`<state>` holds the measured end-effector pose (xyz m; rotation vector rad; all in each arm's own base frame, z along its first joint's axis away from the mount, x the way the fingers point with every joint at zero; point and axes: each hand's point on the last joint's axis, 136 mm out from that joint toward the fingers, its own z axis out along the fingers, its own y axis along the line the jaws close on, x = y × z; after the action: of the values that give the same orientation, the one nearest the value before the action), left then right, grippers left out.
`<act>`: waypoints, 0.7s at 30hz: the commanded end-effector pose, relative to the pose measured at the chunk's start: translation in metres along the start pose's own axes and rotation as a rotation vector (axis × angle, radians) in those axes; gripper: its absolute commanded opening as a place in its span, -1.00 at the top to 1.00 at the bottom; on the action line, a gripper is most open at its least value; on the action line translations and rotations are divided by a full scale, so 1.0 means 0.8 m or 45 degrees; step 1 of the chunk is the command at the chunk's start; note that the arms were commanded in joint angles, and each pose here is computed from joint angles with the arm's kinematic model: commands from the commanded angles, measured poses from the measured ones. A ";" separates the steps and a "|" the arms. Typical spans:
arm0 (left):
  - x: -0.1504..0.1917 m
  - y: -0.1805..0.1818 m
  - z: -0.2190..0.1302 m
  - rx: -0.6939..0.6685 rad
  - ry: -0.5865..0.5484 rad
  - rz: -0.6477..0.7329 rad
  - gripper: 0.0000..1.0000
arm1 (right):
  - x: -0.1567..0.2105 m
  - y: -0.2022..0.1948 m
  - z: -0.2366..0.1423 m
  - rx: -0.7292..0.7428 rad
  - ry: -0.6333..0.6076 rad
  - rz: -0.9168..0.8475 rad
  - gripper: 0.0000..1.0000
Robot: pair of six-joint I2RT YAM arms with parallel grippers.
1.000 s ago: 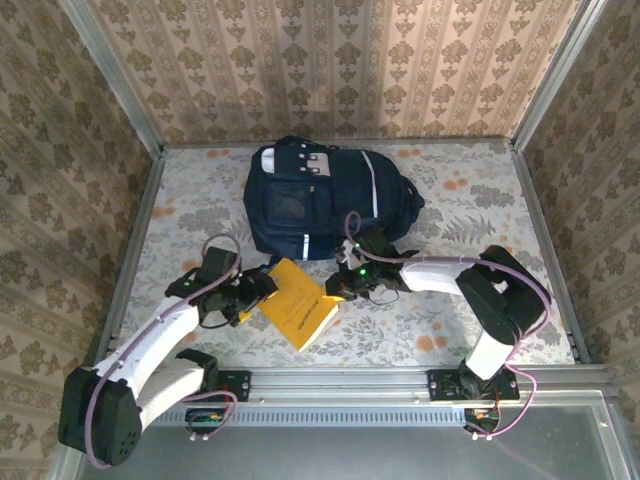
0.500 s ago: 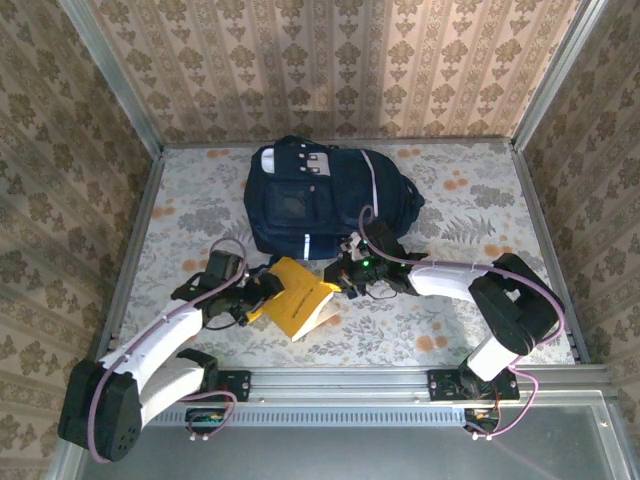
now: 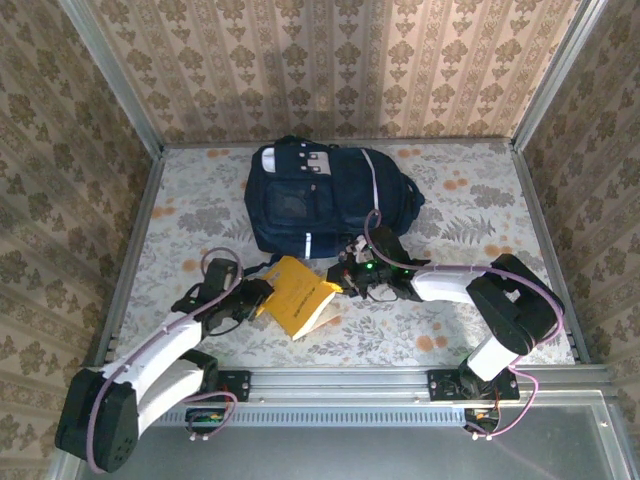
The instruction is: Pack the student bag
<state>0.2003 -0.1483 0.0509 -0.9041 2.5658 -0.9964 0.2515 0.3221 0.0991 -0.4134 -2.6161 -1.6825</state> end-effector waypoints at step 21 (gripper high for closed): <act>-0.036 -0.164 -0.133 0.408 -0.280 0.283 1.00 | -0.009 0.049 -0.031 -0.029 -0.100 -0.331 -0.62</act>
<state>0.2218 -0.1379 0.1624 -0.7766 2.2913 -1.0504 0.2626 0.3070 0.1152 -0.2970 -2.8182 -1.7024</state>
